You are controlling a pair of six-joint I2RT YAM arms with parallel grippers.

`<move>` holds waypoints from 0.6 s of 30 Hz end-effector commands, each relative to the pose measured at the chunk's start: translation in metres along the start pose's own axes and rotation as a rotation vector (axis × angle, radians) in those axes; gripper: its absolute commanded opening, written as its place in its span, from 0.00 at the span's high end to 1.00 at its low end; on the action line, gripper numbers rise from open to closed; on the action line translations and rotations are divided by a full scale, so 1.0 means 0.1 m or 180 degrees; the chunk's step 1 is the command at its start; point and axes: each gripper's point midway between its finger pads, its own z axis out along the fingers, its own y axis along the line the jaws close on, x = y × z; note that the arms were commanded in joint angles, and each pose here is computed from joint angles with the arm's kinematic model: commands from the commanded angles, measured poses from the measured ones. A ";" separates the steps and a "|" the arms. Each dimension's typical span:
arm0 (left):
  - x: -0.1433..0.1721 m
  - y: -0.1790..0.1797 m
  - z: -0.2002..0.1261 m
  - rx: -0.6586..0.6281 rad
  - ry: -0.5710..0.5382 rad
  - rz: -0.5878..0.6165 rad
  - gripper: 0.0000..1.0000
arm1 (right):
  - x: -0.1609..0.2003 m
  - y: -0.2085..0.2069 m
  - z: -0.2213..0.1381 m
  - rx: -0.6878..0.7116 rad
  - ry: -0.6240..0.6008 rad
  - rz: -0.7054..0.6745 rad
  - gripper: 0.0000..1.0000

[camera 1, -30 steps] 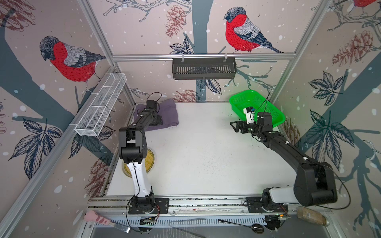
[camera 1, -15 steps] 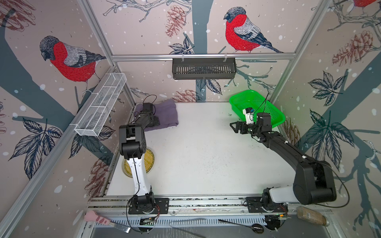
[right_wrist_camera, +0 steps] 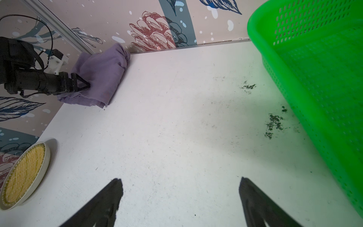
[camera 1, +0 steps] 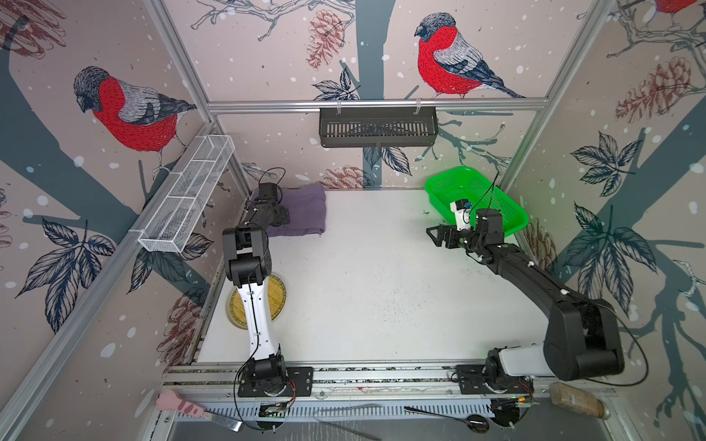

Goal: Fold and stack the trousers
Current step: Rotate the trousers at the top-left of the table.

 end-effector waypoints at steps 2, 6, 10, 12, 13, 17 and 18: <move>0.00 0.10 0.04 -0.0053 0.0078 0.0101 0.15 | -0.08 -0.01 -0.04 0.0039 -0.0075 -0.0059 0.05; -0.10 0.01 -0.15 0.0175 -0.0024 0.0023 0.14 | -0.13 -0.02 -0.09 0.0047 -0.0143 -0.0061 0.05; -0.13 -0.08 -0.56 0.0468 -0.0215 -0.0060 0.10 | -0.23 -0.12 -0.15 0.0108 -0.0287 -0.0034 0.04; -0.09 -0.14 -0.81 0.0669 -0.0353 -0.0121 0.08 | -0.25 -0.22 -0.18 0.0234 -0.0356 -0.0018 0.04; -0.08 -0.18 -0.95 0.0802 -0.0453 -0.0159 0.07 | -0.25 -0.26 -0.21 0.0267 -0.0399 -0.0003 0.04; 0.18 -0.30 -1.32 0.1104 -0.0714 -0.0232 0.04 | -0.28 -0.43 -0.40 0.0574 -0.0682 -0.0021 0.00; 0.25 -0.31 -1.40 0.1081 -0.0789 -0.0227 0.03 | -0.26 -0.51 -0.44 0.0727 -0.0750 -0.0026 0.00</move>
